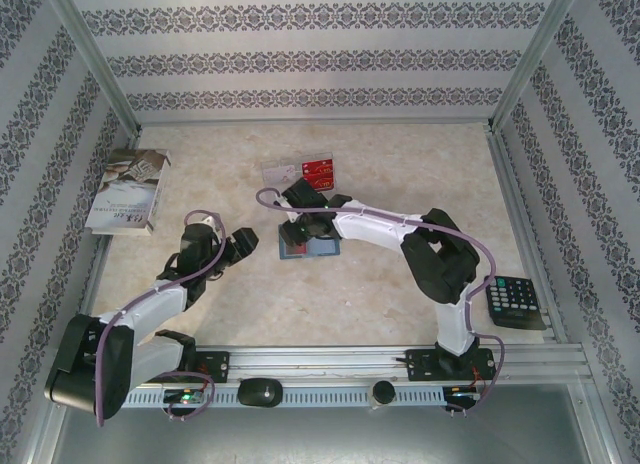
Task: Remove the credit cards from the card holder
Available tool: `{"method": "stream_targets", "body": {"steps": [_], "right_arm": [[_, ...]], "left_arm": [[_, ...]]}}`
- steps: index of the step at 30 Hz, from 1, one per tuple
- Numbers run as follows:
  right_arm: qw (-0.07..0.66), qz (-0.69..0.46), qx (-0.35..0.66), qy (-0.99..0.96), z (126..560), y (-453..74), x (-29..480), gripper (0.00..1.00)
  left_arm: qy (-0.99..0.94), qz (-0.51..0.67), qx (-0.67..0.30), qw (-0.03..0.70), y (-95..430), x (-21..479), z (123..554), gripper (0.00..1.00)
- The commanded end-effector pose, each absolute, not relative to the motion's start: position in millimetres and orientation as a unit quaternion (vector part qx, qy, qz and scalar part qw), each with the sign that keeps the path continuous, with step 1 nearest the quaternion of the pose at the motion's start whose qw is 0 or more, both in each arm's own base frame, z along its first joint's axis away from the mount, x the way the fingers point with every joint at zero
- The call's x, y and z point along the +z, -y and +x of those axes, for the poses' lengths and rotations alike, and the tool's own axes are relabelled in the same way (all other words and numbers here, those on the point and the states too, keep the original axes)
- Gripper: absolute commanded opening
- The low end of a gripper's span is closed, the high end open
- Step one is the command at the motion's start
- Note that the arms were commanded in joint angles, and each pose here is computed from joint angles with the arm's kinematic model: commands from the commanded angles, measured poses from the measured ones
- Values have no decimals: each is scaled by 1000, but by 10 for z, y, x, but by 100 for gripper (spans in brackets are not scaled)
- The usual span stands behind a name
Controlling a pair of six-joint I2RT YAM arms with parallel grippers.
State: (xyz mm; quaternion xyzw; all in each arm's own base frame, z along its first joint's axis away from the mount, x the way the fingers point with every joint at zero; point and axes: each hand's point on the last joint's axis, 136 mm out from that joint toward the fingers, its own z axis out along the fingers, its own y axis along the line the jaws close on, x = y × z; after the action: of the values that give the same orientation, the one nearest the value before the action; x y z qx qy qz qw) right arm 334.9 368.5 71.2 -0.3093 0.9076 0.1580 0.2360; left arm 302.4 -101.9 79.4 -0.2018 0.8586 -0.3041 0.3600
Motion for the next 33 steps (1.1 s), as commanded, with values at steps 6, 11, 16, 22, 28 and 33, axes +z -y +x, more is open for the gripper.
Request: {"method": "stream_targets", "body": {"steps": [6, 11, 16, 22, 28, 33], "right_arm": [[215, -306, 59, -925, 3485, -3416, 348, 36], [202, -326, 49, -922, 3459, -3478, 248, 36], [185, -334, 22, -924, 3417, -3429, 87, 36], [150, -339, 33, -928, 3277, -3417, -122, 25], [154, -333, 58, -928, 3275, -3446, -78, 0], [173, -330, 113, -921, 3269, -3593, 170, 0]], "left_arm": [[-845, -178, -289, 414, 967, 1090, 3105, 85], [-845, -176, -290, 413, 976, 1095, 3111, 86], [-844, -173, -298, 412, 1004, 1104, 3119, 86], [-844, -168, -299, 413, 1014, 1134, 3115, 86], [-844, -157, -309, 409, 1064, 1135, 3115, 84], [-847, -157, -315, 399, 1099, 1090, 3122, 82]]}}
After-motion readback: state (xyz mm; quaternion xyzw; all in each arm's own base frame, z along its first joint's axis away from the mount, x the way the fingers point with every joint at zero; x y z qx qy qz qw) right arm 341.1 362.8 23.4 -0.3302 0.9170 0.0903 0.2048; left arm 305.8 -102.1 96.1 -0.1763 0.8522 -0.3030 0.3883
